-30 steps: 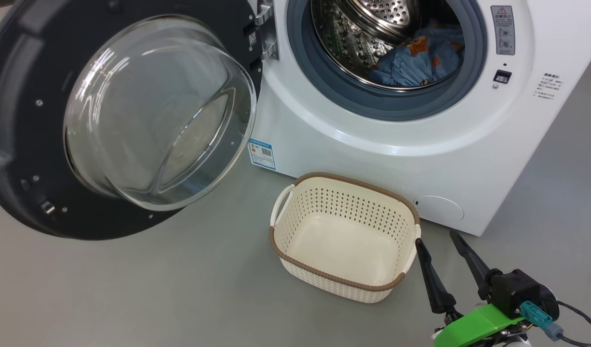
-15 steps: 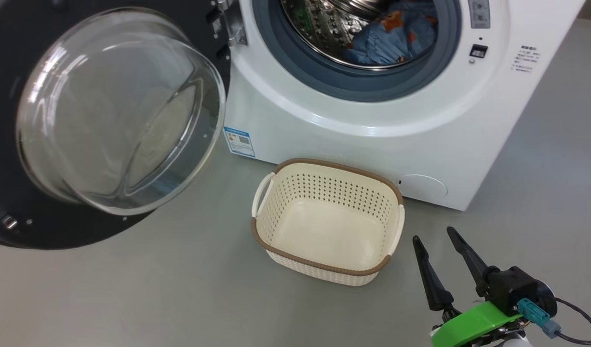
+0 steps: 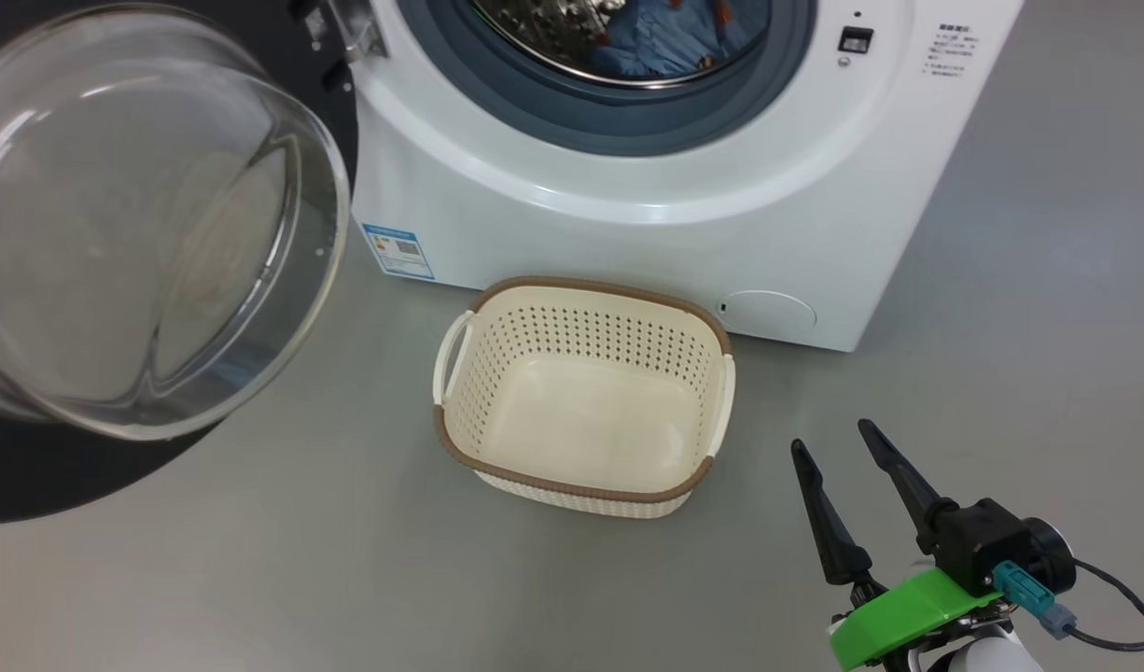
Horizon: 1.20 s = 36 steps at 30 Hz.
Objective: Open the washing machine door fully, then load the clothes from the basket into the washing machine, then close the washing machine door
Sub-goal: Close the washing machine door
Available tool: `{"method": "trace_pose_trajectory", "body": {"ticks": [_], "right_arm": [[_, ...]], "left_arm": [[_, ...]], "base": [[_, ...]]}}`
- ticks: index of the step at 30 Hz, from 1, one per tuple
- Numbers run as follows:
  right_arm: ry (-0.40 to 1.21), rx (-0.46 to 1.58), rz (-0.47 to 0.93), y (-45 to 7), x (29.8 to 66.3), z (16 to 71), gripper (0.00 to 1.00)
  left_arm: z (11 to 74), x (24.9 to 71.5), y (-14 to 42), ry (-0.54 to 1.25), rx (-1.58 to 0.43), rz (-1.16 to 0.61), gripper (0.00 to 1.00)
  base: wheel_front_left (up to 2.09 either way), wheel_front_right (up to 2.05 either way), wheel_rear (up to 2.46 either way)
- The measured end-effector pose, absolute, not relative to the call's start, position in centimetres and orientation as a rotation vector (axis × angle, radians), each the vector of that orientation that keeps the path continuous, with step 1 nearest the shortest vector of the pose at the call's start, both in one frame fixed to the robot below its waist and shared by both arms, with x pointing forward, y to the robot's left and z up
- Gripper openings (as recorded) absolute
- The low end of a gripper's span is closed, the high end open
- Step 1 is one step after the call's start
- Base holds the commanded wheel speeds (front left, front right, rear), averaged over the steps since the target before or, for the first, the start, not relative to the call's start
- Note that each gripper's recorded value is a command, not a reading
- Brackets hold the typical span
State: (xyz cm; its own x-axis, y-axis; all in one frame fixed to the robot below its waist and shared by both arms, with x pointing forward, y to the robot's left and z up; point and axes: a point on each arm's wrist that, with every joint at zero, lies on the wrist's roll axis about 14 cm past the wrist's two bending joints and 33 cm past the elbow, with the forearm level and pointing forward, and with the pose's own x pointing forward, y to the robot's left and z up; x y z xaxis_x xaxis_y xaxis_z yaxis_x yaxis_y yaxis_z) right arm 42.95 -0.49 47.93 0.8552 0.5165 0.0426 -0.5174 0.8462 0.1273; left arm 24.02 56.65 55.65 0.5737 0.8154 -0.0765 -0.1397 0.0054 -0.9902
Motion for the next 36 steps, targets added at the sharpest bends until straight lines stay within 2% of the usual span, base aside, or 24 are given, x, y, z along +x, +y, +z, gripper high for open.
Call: {"method": "trace_pose_trajectory", "body": {"ticks": [22,36], "right_arm": [[0.017,0.129,0.482,-2.7,43.8,46.6,1.0],[0.029,0.128,0.48,-2.8,43.7,46.2,1.0]], "left_arm": [[53.5,28.2,55.8,-0.548,-1.415,0.817,0.0],[55.2,30.1,54.7,-0.49,-1.419,0.671,0.0]], "base": [[0.0,0.0,0.0],[0.0,0.0,0.0]]}}
